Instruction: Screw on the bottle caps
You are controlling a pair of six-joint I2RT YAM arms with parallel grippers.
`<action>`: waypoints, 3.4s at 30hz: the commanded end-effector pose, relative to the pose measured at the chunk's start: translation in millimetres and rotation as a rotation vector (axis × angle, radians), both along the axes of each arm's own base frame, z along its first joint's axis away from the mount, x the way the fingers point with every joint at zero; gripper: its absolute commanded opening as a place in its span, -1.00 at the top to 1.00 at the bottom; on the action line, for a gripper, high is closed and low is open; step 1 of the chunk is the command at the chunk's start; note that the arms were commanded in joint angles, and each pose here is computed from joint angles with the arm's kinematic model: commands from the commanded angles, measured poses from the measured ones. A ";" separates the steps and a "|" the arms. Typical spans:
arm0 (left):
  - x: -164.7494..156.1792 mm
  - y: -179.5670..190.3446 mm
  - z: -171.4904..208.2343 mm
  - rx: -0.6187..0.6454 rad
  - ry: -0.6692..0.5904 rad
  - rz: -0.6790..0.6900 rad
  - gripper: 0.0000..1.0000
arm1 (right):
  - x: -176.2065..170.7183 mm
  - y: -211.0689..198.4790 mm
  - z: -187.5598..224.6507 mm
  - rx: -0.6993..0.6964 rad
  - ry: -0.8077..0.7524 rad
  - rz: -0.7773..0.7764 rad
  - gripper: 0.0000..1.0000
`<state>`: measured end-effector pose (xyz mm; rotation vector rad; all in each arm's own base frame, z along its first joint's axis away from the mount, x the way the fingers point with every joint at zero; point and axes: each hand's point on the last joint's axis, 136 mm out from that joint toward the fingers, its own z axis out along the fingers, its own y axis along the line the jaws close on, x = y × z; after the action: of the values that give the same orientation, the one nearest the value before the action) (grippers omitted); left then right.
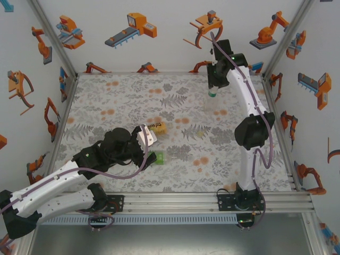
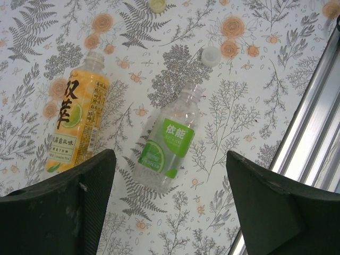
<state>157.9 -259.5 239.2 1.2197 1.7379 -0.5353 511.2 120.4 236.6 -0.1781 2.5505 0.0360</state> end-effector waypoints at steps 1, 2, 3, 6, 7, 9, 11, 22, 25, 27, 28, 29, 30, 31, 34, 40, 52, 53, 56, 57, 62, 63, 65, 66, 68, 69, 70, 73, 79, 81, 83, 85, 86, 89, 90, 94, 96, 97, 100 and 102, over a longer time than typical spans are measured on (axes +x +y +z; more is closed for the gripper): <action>1.0 -2.8 2.7 -0.014 0.000 -0.002 -0.55 | -4.8 -9.2 3.8 -0.029 0.010 -0.006 0.19; 1.2 -2.5 3.2 -0.011 -0.003 -0.003 -0.56 | -5.2 -9.7 7.6 -0.030 0.004 -0.007 0.15; 1.5 -2.5 3.9 -0.008 -0.006 -0.003 -0.56 | -5.8 -10.1 11.8 -0.030 -0.004 -0.006 0.12; 2.0 -2.1 4.2 0.002 -0.011 -0.004 -0.57 | -8.0 -11.1 22.1 -0.030 -0.020 -0.004 0.08; 1.7 -1.8 4.5 0.003 -0.011 -0.005 -0.57 | -8.9 -11.2 25.1 -0.032 -0.026 -0.001 0.07; 1.8 -1.2 5.0 0.010 -0.012 -0.006 -0.57 | -10.9 -13.3 31.2 -0.040 -0.037 0.001 0.07; 1.2 -0.3 5.2 0.018 -0.013 -0.008 -0.56 | -12.7 -14.5 38.0 -0.044 -0.052 0.004 0.06; -1.4 1.6 11.6 0.006 -0.005 -0.008 -0.57 | -21.6 -14.6 52.3 -0.032 -0.075 0.017 0.05; -0.9 2.7 10.4 0.019 -0.004 -0.005 -0.57 | -26.3 -16.1 60.6 -0.030 -0.090 0.015 0.04; -0.3 3.7 7.6 0.038 -0.008 -0.005 -0.57 | -31.2 -17.3 66.7 -0.029 -0.099 0.015 0.04; 0.7 4.7 5.2 0.052 -0.013 -0.004 -0.57 | -34.6 -18.2 70.5 -0.029 -0.105 0.019 0.04; 1.9 5.6 2.6 0.067 -0.020 -0.002 -0.57 | -38.0 -18.7 72.5 -0.031 -0.107 0.024 0.04; 3.1 6.3 -0.3 0.082 -0.026 -0.001 -0.58 | -41.2 -19.6 73.0 -0.033 -0.107 0.026 0.03; 4.6 6.3 -3.6 0.098 -0.031 0.000 -0.58 | -45.8 -20.8 73.7 -0.035 -0.105 0.028 0.03; 7.6 4.1 -16.1 0.153 -0.041 -0.019 -0.59 | -61.4 -22.9 69.6 -0.032 -0.087 0.036 0.03; 11.5 -4.0 -46.0 0.279 -0.030 -0.089 -0.63 | -101.7 -25.5 60.2 -0.002 -0.069 0.061 0.03; 10.3 -8.9 -95.6 0.443 0.094 -0.358 -0.82 | -188.4 -37.5 57.5 0.057 -0.061 0.072 0.01; 11.8 -10.4 -98.9 0.451 0.096 -0.369 -0.82 | -194.3 -37.8 56.5 0.066 -0.058 0.072 0.01; 16.5 -16.4 -111.6 0.480 0.115 -0.398 -0.82 | -212.8 -38.5 53.0 0.092 -0.054 0.073 0.01; 18.4 -18.6 -116.3 0.490 0.121 -0.405 -0.81 | -218.4 -39.7 50.9 0.097 -0.052 0.068 0.01; 23.3 -25.5 -137.8 0.518 0.155 -0.420 -0.78 | -238.9 -43.7 44.4 0.122 -0.047 0.044 0.00; 24.2 -26.7 -142.0 0.516 0.158 -0.417 -0.78 | -241.9 -44.3 42.7 0.127 -0.045 0.039 0.00; 25.4 -27.9 -150.1 0.513 0.158 -0.413 -0.78 | -247.1 -45.1 38.9 0.134 -0.042 0.034 0.00; 26.9 -28.2 -154.2 0.512 0.154 -0.405 -0.78 | -249.7 -45.6 36.9 0.138 -0.041 0.031 0.00; 29.3 -27.4 -162.4 0.515 0.147 -0.392 -0.78 | -253.0 -46.0 31.3 0.140 -0.033 0.028 0.00; 30.1 -26.7 -166.5 0.516 0.146 -0.385 -0.78 | -254.5 -46.3 28.6 0.141 -0.029 0.026 0.00; 29.8 -26.4 -170.2 0.515 0.152 -0.385 -0.77 | -255.8 -46.1 25.5 0.141 -0.022 0.027 0.00; 27.2 -25.0 -181.2 0.511 0.184 -0.387 -0.75 | -258.4 -46.0 17.9 0.147 -0.005 0.022 0.00; 30.0 -23.1 -188.1 0.534 0.197 -0.386 -0.67 | -263.6 -43.9 8.9 0.171 0.007 0.018 0.00; 30.6 -21.7 -190.3 0.546 0.203 -0.391 -0.61 | -266.9 -42.6 5.6 0.183 0.011 0.019 0.00; 29.5 -20.7 -191.4 0.553 0.209 -0.398 -0.57 | -269.9 -42.9 2.8 0.189 0.010 0.017 0.01; 29.1 -20.0 -191.2 0.555 0.211 -0.400 -0.54 | -272.7 -43.8 0.9 0.190 0.009 0.012 0.01; 28.6 -19.7 -191.4 0.555 0.213 -0.401 -0.51 | -274.1 -44.2 -0.9 0.190 0.012 0.011 0.01; 28.5 -18.8 -192.4 0.560 0.215 -0.399 -0.46 | -276.6 -44.9 -2.8 0.189 0.016 0.009 0.01; 28.3 -18.8 -192.3 0.559 0.215 -0.400 -0.43 | -277.4 -45.1 -3.2 0.189 0.018 0.009 0.01; 27.7 -17.8 -192.3 0.561 0.219 -0.399 -0.41 | -279.9 -46.7 -2.8 0.185 0.020 0.006 0.01; 27.4 -18.1 -192.1 0.560 0.222 -0.399 -0.40 | -281.2 -47.6 -2.3 0.182 0.022 0.003 0.01; 27.6 -18.3 -192.2 0.561 0.222 -0.399 -0.40 | -281.7 -47.6 -2.6 0.180 0.026 0.004 0.01; 27.1 -18.6 -192.2 0.560 0.229 -0.402 -0.37 | -282.3 -47.8 -1.6 0.182 0.028 0.002 0.01; 27.2 -19.1 -191.9 0.559 0.230 -0.402 -0.35 | -282.8 -47.6 -0.4 0.182 0.025 0.004 0.01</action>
<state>187.4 -275.7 43.7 1.9737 1.9235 -0.4049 233.1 75.0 233.1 -0.1424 2.5538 0.2655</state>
